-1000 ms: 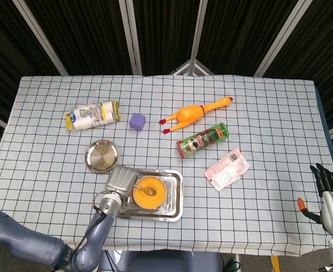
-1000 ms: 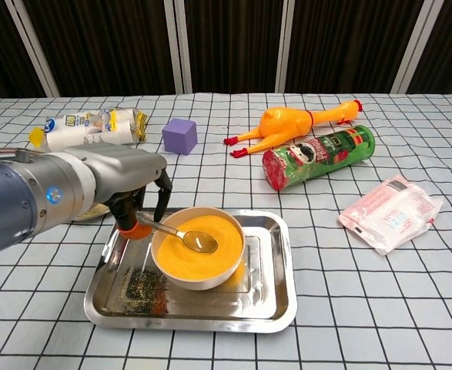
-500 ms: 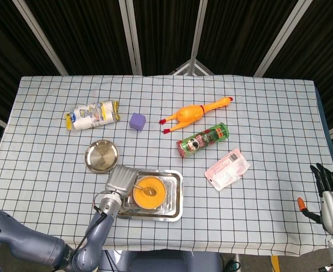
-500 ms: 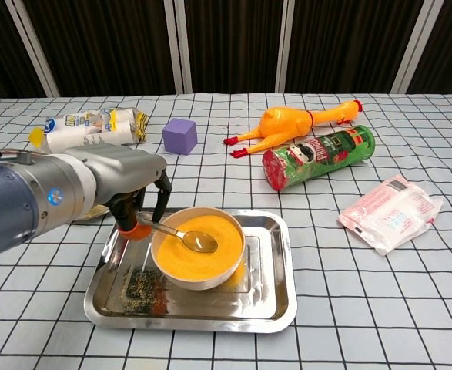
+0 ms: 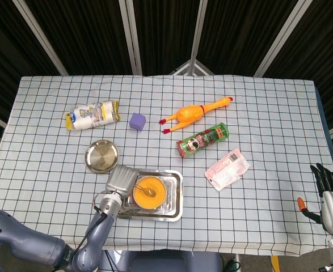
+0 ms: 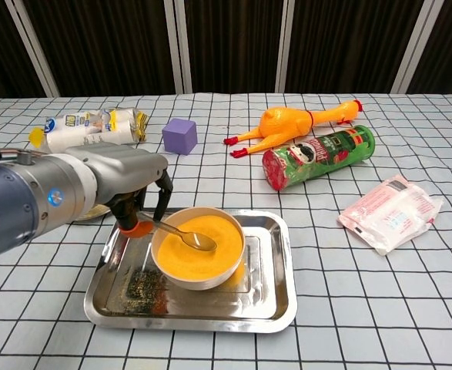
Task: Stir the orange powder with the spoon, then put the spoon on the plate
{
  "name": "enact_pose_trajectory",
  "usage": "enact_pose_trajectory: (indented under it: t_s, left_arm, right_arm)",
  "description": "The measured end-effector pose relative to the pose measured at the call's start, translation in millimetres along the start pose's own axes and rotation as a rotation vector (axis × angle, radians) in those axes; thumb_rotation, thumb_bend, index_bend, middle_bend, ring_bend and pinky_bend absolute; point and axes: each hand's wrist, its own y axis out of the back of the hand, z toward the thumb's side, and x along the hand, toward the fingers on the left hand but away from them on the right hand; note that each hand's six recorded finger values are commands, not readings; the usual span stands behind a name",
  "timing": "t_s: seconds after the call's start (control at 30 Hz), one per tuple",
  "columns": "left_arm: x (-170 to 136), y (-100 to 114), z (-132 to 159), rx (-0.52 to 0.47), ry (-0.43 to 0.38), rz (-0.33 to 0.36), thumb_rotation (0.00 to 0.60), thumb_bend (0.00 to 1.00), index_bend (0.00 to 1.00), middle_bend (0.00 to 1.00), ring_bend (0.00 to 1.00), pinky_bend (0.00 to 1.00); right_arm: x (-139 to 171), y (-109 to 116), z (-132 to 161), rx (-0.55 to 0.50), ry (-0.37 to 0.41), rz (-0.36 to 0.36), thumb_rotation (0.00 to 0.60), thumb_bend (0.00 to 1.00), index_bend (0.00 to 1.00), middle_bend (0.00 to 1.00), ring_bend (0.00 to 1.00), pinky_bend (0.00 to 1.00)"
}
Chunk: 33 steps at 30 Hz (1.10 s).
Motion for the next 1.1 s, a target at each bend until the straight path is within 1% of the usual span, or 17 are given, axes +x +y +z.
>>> enact_pose_trajectory:
  t_s: [0.13, 0.3, 0.4, 0.5, 0.6, 0.7, 0.93, 1.1]
  left_arm:
    - [-0.3, 1.7, -0.6, 0.006, -0.002, 0.011, 0.600, 0.58, 0.57, 1.00, 1.00, 0.97]
    - [-1.0, 5.3, -1.2, 0.025, -0.007, 0.039, 0.600, 0.58, 0.67, 1.00, 1.00, 0.97]
    - [-1.9, 8.8, -1.4, 0.055, -0.015, 0.075, 0.600, 0.59, 0.73, 1.00, 1.00, 0.97]
    - [-3.4, 13.1, -1.3, 0.103, -0.029, 0.126, 0.600, 0.63, 0.77, 1.00, 1.00, 0.97]
    - [-5.6, 18.4, -1.3, 0.167, -0.047, 0.190, 0.600, 0.64, 0.79, 1.00, 1.00, 0.97]
    - [-7.7, 23.7, -1.8, 0.258, -0.065, 0.256, 0.600, 0.64, 0.80, 1.00, 1.00, 0.97]
    - [-8.3, 31.2, -1.1, 0.524, -0.100, 0.388, 0.600, 0.65, 0.81, 1.00, 1.00, 0.97]
    - [-7.2, 35.3, 5.5, 0.690, -0.144, 0.481, 0.600, 0.65, 0.81, 1.00, 1.00, 0.97]
  right_arm:
    - [-0.1, -0.1, 0.0, 0.000, 0.000, 0.000, 0.600, 0.41, 0.00, 0.00, 0.00, 0.00]
    - [0.0, 0.0, 0.0, -0.001, -0.001, 0.000, 0.600, 0.41, 0.00, 0.00, 0.00, 0.00]
    - [0.0, 0.0, -0.1, -0.002, -0.002, 0.000, 0.600, 0.41, 0.00, 0.00, 0.00, 0.00]
    - [0.0, 0.0, -0.2, -0.003, -0.002, 0.001, 0.600, 0.41, 0.00, 0.00, 0.00, 0.00]
    - [-0.1, 0.1, -0.2, -0.004, -0.002, 0.001, 0.600, 0.41, 0.00, 0.00, 0.00, 0.00]
    - [-0.4, 0.3, 0.1, -0.007, -0.002, 0.000, 0.600, 0.41, 0.00, 0.00, 0.00, 0.00]
    - [-0.5, 0.1, 0.1, -0.011, -0.003, 0.002, 0.600, 0.41, 0.00, 0.00, 0.00, 0.00]
    - [-0.4, 0.2, 0.1, -0.016, -0.003, 0.003, 0.600, 0.41, 0.00, 0.00, 0.00, 0.00]
